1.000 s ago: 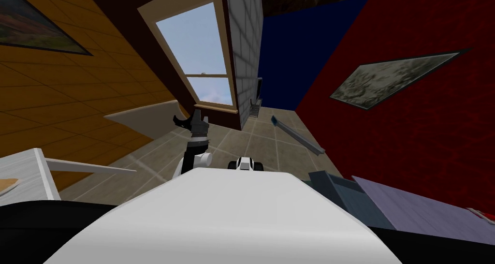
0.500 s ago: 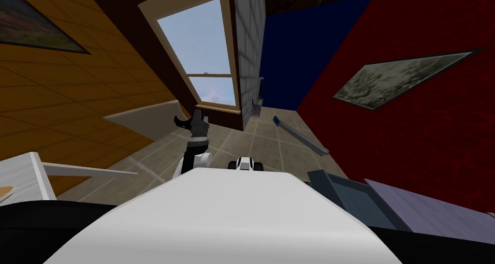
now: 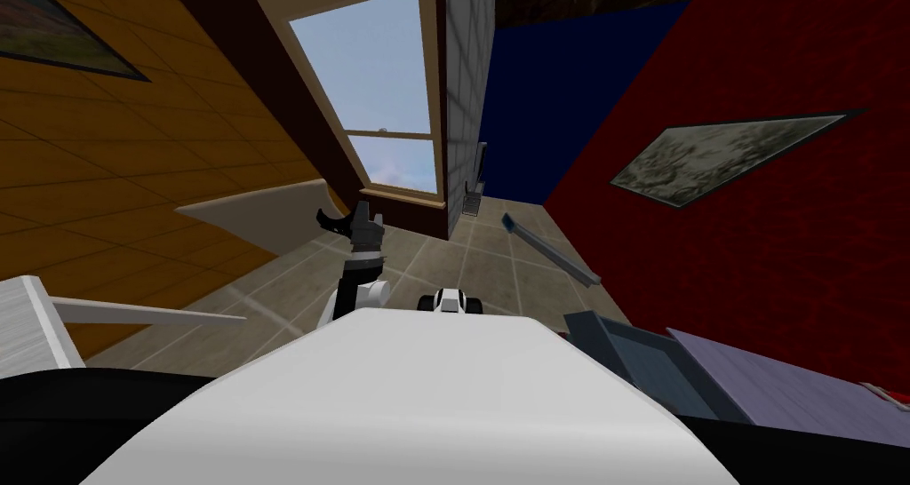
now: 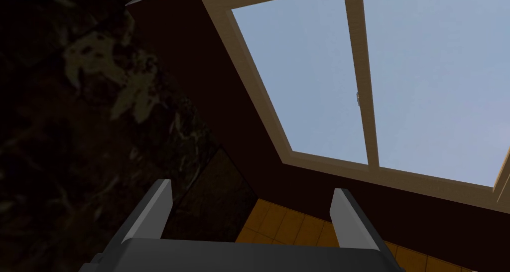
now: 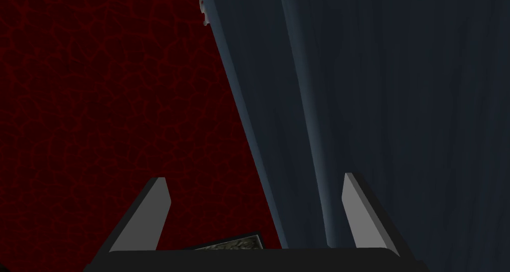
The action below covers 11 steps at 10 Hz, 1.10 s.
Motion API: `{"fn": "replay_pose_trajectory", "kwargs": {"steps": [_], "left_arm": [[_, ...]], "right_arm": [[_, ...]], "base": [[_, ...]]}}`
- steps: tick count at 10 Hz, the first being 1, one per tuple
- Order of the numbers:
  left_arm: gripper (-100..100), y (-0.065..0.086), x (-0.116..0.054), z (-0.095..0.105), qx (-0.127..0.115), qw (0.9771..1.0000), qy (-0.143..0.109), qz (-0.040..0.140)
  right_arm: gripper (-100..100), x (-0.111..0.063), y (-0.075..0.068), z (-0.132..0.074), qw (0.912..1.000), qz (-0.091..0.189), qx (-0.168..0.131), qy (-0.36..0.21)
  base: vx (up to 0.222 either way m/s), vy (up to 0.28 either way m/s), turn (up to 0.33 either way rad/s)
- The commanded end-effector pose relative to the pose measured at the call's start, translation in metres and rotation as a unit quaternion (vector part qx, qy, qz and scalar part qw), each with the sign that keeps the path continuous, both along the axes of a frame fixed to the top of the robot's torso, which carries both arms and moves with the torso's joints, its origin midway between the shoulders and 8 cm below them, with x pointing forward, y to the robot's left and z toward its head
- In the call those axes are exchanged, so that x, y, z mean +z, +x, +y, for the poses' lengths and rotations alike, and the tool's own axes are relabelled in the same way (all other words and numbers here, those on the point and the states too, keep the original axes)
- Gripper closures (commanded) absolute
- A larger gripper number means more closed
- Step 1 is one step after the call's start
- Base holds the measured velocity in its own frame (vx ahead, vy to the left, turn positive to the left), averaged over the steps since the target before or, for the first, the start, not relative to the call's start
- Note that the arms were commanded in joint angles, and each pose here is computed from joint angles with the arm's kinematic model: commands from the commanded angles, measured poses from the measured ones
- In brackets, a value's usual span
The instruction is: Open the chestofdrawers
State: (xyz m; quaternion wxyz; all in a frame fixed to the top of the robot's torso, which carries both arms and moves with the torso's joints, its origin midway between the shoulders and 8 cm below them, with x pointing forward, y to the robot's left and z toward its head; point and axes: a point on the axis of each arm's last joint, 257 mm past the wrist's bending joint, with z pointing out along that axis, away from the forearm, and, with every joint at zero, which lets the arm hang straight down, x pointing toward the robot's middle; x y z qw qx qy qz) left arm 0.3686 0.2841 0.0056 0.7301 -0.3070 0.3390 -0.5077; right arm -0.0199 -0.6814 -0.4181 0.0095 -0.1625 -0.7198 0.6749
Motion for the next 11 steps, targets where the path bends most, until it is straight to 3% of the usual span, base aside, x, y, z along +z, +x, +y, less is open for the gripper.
{"fn": "replay_pose_trajectory", "kwargs": {"steps": [1, 4, 5, 6, 11], "left_arm": [[0, 0.000, 0.000, 0.000, 0.000, 1.0000, 0.000, 0.000], [0, 0.000, 0.000, 0.000, 0.000, 1.0000, 0.000, 0.000], [0, 0.000, 0.000, 0.000, 0.000, 1.0000, 0.000, 0.000], [0, 0.000, 0.000, 0.000, 0.000, 1.0000, 0.000, 0.000], [0, 0.000, 0.000, 0.000, 0.000, 1.0000, 0.000, 0.000]], "right_arm": [[-100, 0.008, 0.004, -0.022, 1.0000, -0.001, 0.001, 0.005], [-100, 0.020, 0.008, -0.048, 0.9999, -0.002, 0.004, 0.009], [-100, 0.014, 0.006, -0.040, 0.9999, -0.001, 0.003, 0.012], [0, 0.013, 0.007, -0.040, 0.9999, -0.001, 0.004, 0.016], [0, 0.007, 0.008, -0.036, 0.9997, -0.002, 0.005, 0.023]], "base": [[0.001, 0.089, -0.007], [-0.007, 0.082, -0.009], [-0.006, 0.030, -0.001], [0.000, 0.000, 0.000], [0.000, 0.000, 0.000]]}}
